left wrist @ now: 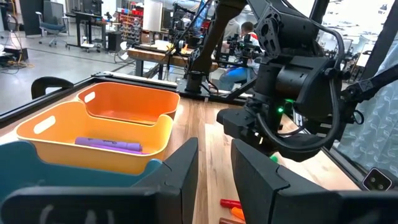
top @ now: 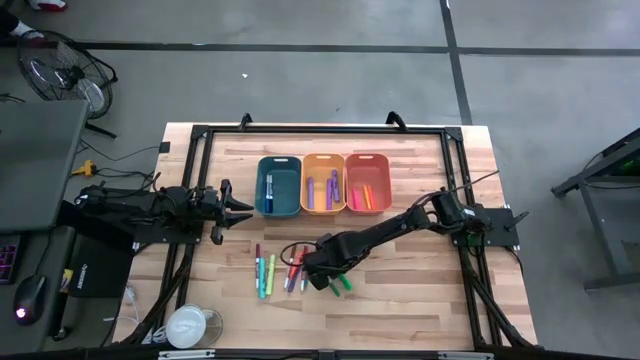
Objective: Pick & Place Markers
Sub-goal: Put the green highlighter pen into the yellow bin
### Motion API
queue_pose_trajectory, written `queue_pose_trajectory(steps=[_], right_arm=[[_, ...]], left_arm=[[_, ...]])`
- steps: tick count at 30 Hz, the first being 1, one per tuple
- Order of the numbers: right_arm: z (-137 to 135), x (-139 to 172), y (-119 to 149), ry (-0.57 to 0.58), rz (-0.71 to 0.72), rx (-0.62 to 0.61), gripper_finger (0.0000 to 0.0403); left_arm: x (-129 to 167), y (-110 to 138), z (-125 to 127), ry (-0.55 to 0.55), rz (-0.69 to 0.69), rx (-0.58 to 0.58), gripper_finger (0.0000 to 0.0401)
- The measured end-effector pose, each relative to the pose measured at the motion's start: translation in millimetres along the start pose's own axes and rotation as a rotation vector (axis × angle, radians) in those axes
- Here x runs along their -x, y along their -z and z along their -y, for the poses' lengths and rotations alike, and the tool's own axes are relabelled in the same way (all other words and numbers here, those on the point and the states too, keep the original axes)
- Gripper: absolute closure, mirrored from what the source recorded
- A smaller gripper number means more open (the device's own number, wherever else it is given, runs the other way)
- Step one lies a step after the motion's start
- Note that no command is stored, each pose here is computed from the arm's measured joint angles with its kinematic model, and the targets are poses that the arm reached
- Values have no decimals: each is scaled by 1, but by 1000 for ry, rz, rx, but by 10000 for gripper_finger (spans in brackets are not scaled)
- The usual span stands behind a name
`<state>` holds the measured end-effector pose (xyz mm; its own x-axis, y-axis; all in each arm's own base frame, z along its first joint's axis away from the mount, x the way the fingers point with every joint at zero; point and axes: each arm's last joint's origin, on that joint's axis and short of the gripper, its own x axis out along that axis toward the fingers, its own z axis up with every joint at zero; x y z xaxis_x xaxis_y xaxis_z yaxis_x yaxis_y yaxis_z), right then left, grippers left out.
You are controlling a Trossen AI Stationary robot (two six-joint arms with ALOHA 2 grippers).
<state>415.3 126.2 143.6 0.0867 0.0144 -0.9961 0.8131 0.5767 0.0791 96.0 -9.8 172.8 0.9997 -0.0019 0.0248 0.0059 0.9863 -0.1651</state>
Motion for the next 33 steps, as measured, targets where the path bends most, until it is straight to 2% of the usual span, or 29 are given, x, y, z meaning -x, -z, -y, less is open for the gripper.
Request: queue_pose_trajectory(steps=[8, 18, 24, 33], right_arm=[[3, 6, 1, 9, -3, 2, 350], [9, 49, -4, -51, 106, -19, 350], [17, 79, -20, -114, 200, -56, 350], [38, 111, -59, -187, 304, -94, 350]], left_arm=[[0, 0, 0, 0, 0, 0, 307], [0, 0, 0, 1, -1, 0, 307], [0, 0, 0, 2, -2, 0, 307], [0, 0, 0, 1, -2, 0, 307]])
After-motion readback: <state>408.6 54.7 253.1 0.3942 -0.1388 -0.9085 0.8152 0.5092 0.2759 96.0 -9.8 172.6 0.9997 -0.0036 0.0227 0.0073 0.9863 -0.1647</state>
